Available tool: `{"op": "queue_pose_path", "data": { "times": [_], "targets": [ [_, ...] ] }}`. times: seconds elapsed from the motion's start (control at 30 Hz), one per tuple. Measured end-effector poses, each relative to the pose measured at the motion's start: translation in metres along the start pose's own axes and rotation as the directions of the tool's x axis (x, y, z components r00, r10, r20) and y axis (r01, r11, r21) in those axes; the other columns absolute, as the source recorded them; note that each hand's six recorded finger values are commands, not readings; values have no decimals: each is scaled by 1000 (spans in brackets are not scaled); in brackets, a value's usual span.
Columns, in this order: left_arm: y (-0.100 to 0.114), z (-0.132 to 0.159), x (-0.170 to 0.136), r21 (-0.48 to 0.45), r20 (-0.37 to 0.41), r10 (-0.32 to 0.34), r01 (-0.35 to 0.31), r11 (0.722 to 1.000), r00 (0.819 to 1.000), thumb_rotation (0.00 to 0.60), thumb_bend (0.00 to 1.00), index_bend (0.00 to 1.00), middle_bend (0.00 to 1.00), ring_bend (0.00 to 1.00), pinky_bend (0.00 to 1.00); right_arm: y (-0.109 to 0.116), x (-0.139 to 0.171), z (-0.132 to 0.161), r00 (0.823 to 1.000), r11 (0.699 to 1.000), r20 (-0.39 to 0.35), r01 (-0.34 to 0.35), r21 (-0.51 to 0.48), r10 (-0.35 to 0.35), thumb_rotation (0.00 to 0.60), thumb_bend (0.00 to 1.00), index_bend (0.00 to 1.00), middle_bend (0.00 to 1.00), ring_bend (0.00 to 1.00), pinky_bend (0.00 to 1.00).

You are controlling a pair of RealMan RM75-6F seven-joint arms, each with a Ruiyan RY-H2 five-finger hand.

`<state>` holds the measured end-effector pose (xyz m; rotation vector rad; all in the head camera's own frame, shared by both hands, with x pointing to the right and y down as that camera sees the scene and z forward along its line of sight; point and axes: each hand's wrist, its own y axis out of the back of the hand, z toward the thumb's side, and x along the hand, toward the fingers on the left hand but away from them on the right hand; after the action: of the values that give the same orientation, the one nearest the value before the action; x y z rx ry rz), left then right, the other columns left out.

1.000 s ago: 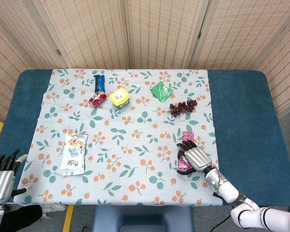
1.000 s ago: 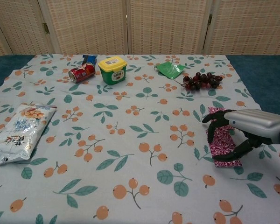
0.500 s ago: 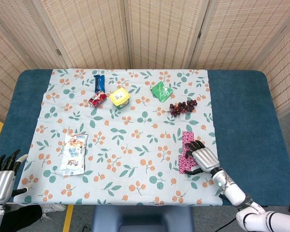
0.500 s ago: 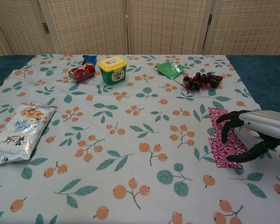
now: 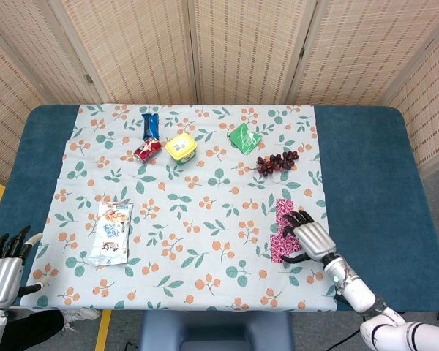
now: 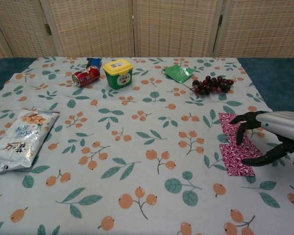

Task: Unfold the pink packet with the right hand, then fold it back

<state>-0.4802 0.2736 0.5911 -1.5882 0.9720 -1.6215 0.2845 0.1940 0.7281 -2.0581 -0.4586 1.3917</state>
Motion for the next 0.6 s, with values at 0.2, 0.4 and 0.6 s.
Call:
{"op": "queue_pose_path", "data": {
  "times": [0.2, 0.4, 0.6],
  "targets": [
    [0, -3, -1, -1, -8, -2, 2, 1000, 1000, 600, 215, 200, 76, 149, 0, -4, -14, 7, 1000, 1000, -12, -13, 3, 13, 328, 246, 374, 125, 0, 0],
    [-1, -3, -1, -3, -6, -2, 2, 1000, 1000, 600, 215, 200, 76, 148, 0, -4, -16, 4, 1000, 1000, 0, -10, 8, 10, 328, 246, 374, 125, 0, 0],
    [-2, -2, 0, -3, -2, -3, 3, 1000, 1000, 600, 215, 200, 76, 149, 0, -5, -7, -10, 999, 1000, 39, -12, 14, 12, 330, 246, 374, 125, 0, 0]
  ]
}}
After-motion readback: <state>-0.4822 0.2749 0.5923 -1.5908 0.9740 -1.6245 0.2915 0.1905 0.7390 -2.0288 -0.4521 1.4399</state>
